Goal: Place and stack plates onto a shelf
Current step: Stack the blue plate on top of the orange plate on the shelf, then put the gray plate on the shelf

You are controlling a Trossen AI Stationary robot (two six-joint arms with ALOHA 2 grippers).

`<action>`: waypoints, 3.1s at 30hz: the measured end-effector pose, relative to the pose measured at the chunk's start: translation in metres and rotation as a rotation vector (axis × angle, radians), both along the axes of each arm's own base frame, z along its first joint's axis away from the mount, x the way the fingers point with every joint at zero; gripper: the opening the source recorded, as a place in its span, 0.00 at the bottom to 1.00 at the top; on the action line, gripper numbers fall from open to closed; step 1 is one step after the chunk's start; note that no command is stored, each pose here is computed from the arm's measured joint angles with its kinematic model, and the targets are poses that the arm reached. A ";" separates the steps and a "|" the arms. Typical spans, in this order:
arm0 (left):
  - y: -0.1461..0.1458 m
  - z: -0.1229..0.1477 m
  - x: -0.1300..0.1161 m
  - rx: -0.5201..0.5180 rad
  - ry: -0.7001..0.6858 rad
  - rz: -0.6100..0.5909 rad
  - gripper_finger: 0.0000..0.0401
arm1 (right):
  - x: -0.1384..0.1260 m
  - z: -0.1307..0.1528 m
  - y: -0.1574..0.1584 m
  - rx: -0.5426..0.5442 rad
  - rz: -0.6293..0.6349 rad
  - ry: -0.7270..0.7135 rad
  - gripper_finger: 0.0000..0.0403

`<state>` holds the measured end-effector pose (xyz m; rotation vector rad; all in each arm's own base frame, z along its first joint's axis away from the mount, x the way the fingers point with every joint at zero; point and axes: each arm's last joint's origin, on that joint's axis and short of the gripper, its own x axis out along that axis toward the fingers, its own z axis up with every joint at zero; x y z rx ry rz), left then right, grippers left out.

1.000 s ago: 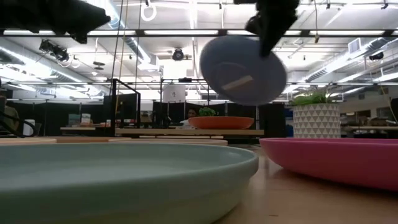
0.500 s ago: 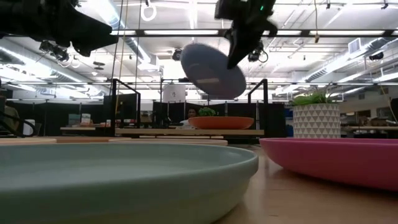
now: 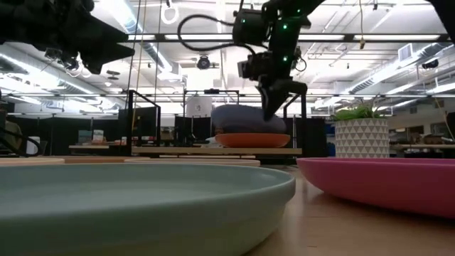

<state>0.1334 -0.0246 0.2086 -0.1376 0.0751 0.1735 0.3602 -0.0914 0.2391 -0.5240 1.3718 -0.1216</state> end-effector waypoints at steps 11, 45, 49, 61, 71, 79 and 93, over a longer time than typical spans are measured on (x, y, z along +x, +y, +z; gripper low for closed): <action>-0.005 -0.003 0.001 0.157 0.047 -0.192 0.51 | -0.002 0.011 -0.001 -0.042 -0.016 0.008 0.23; -0.041 -0.022 0.090 0.158 0.750 -0.466 0.51 | -0.020 -0.004 0.146 0.224 -0.176 -0.630 0.32; -0.039 -0.020 0.090 0.176 0.880 -0.470 0.51 | -0.018 -0.001 0.152 0.220 -0.111 -0.695 0.32; -0.041 0.019 0.111 0.420 0.706 -0.578 0.51 | -0.012 0.015 0.149 0.417 -0.153 -0.833 0.32; -0.044 0.032 0.122 0.629 0.511 -0.635 0.51 | -0.023 0.021 0.179 0.517 -0.172 -0.848 0.32; -0.031 0.021 0.119 0.331 0.567 -0.774 0.51 | -0.047 0.024 0.177 0.527 -0.120 -0.939 0.32; -0.053 -0.017 0.084 0.198 0.940 -0.525 0.51 | -0.063 -0.017 0.145 0.400 -0.039 -1.046 0.32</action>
